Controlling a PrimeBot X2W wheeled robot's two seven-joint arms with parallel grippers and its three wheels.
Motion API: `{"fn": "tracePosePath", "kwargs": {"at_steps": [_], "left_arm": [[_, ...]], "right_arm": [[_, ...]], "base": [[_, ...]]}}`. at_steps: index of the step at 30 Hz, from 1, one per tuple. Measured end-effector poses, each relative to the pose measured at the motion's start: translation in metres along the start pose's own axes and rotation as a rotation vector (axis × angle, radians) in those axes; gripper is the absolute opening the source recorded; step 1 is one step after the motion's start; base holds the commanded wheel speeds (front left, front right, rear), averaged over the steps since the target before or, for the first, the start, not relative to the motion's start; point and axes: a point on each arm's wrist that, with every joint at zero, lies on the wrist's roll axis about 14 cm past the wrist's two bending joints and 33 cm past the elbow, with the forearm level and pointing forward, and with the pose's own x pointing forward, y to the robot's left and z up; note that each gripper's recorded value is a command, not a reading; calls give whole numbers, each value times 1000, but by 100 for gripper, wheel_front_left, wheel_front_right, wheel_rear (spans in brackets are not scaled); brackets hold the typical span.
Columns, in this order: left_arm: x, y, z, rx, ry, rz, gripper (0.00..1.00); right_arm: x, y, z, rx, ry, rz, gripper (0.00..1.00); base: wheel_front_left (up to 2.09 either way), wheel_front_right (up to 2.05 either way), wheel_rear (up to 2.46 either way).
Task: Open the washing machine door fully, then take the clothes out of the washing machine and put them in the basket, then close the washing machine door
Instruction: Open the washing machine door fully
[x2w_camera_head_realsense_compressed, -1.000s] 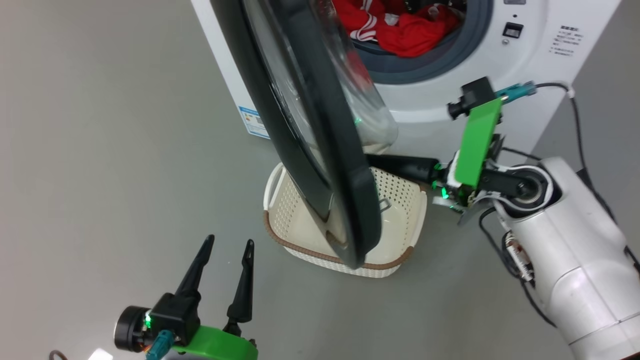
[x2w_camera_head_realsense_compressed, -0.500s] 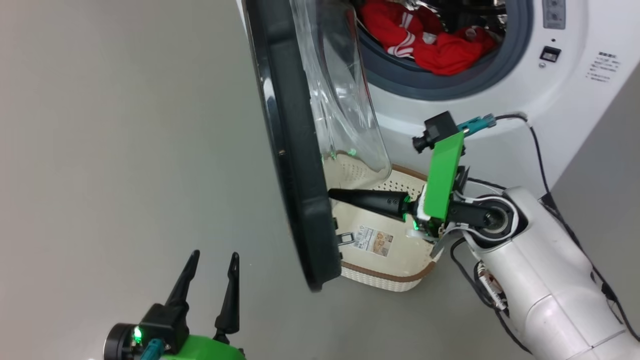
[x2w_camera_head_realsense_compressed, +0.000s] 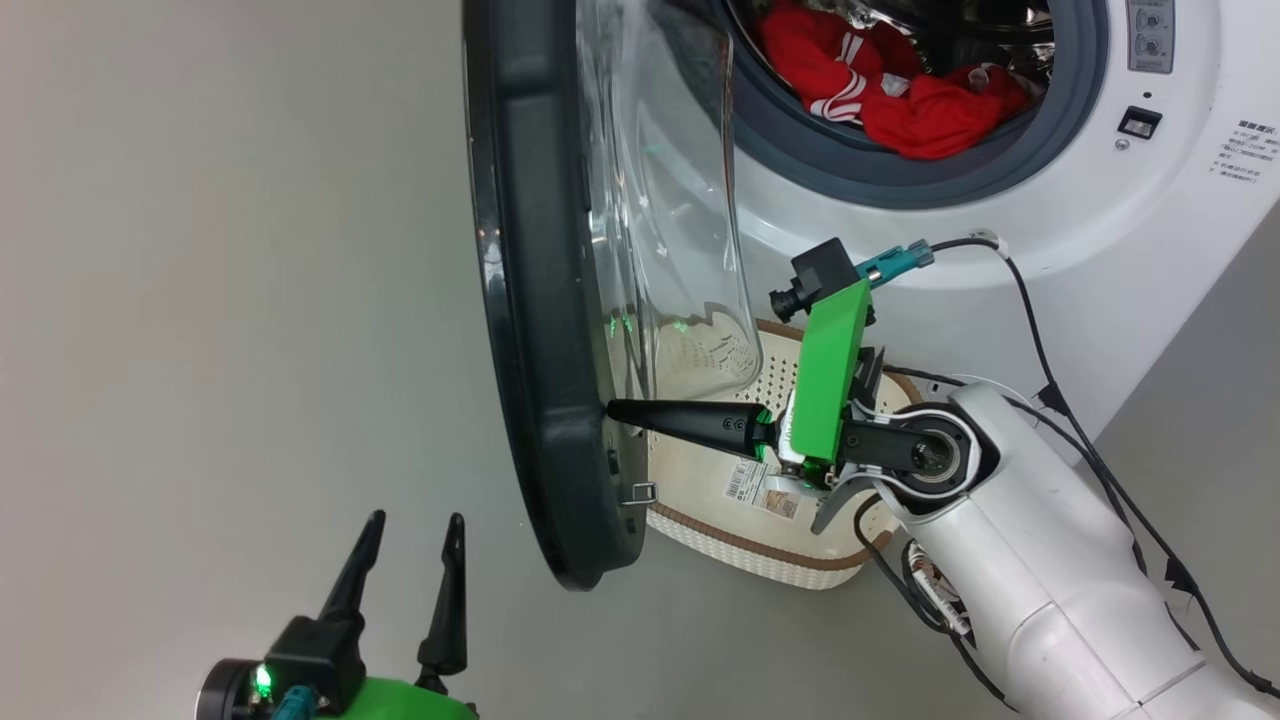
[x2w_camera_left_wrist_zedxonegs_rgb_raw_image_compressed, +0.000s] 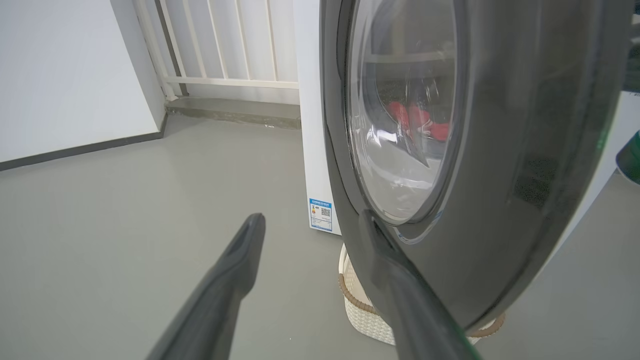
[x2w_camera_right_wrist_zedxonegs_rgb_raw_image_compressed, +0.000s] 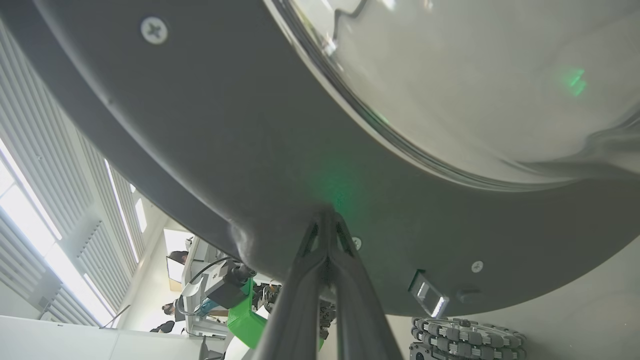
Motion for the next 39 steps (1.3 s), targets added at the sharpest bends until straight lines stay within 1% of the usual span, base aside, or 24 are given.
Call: {"fn": "tracePosePath", "kwargs": {"at_steps": [14,15,16,17,24,30,35,39], "left_arm": [[0,7,1,5,-2,27,100],[0,7,1,4,-3,27,100],[0,7,2,4,-4,26,100],[0,6,1,4,-4,24,100],[-3,8,-1,1,-1,18,100],[-4,10,-5,11,11,14,100],[0,6,-6,15,13,-4,100],[2,7,-7,14,15,-9,100]], "right_arm": [[9,5,-1,3,7,17,0],[9,5,-1,1,6,16,32],[9,6,-1,-1,2,17,50],[9,8,0,-6,-8,17,100],[-2,3,2,-3,-70,-9,100],[-30,-26,5,9,-144,-95,100],[-57,-45,10,-3,-221,-162,100],[-75,-63,5,-2,-273,-224,100]], "base": [[0,0,0],[0,0,0],[0,0,0],[0,0,0],[0,0,0],[0,0,0],[0,0,0],[0,0,0]]}}
